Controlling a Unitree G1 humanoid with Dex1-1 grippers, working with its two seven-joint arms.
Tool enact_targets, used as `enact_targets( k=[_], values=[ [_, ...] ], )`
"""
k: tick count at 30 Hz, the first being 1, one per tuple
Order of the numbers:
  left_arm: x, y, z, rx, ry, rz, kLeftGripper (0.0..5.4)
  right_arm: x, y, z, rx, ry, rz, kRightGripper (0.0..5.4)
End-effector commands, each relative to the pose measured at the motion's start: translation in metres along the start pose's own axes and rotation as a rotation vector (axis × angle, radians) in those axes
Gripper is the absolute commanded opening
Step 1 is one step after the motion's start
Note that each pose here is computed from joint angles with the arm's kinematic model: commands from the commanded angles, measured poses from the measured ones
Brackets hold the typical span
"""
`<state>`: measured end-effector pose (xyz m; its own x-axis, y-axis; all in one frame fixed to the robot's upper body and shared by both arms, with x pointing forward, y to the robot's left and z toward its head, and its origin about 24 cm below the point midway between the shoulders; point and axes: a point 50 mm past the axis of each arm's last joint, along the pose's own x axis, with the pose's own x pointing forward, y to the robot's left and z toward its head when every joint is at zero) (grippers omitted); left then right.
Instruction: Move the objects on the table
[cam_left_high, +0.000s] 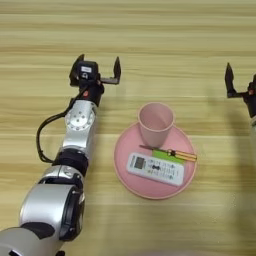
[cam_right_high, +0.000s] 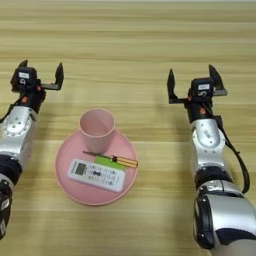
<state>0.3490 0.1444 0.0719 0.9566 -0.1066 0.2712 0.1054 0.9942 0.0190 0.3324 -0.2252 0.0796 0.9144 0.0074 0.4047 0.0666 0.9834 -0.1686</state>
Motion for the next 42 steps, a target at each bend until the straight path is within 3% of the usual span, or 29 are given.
enact_targets(
  k=[1,7,10,13,15,17,21,26,30,34,38,42],
  values=[
    [-0.007,0.012,0.005,0.014,-0.01,0.003,5.4,-0.002,0.008,0.009,-0.002,-0.063,0.012,5.37],
    [-0.015,0.016,0.016,0.022,-0.026,-0.028,5.4,-0.004,0.014,0.021,-0.001,-0.099,0.018,5.37],
    [-0.019,0.014,0.023,-0.003,-0.04,-0.09,5.4,-0.005,0.017,0.025,0.001,-0.103,0.02,5.37],
    [-0.026,0.0,0.035,-0.031,-0.061,-0.274,5.4,-0.006,0.02,0.028,0.002,-0.103,0.021,5.37],
    [-0.035,-0.007,0.042,-0.01,-0.054,-0.418,5.4,-0.007,0.021,0.029,0.002,-0.1,0.022,5.37],
    [-0.046,-0.012,0.048,0.006,-0.03,-0.561,5.4,-0.007,0.021,0.03,0.002,-0.096,0.023,5.37],
    [-0.074,-0.016,0.056,-0.008,0.0,-0.819,5.4,-0.007,0.023,0.031,0.002,-0.091,0.027,5.37],
    [-0.091,-0.014,0.058,-0.023,0.041,-0.967,5.4,-0.007,0.025,0.031,0.002,-0.087,0.03,5.37],
    [-0.103,-0.012,0.062,-0.062,0.054,-1.065,5.4,-0.007,0.027,0.032,0.003,-0.086,0.033,5.37],
    [-0.108,-0.01,0.062,-0.099,0.09,-1.099,5.4,-0.007,0.029,0.032,0.004,-0.086,0.034,5.37],
    [-0.115,-0.01,0.052,-0.086,0.171,-1.139,5.4,-0.006,0.031,0.033,0.008,-0.087,0.035,5.37],
    [-0.116,-0.01,0.042,-0.057,0.232,-1.135,5.4,-0.006,0.033,0.033,0.01,-0.088,0.037,5.37]
  ],
)
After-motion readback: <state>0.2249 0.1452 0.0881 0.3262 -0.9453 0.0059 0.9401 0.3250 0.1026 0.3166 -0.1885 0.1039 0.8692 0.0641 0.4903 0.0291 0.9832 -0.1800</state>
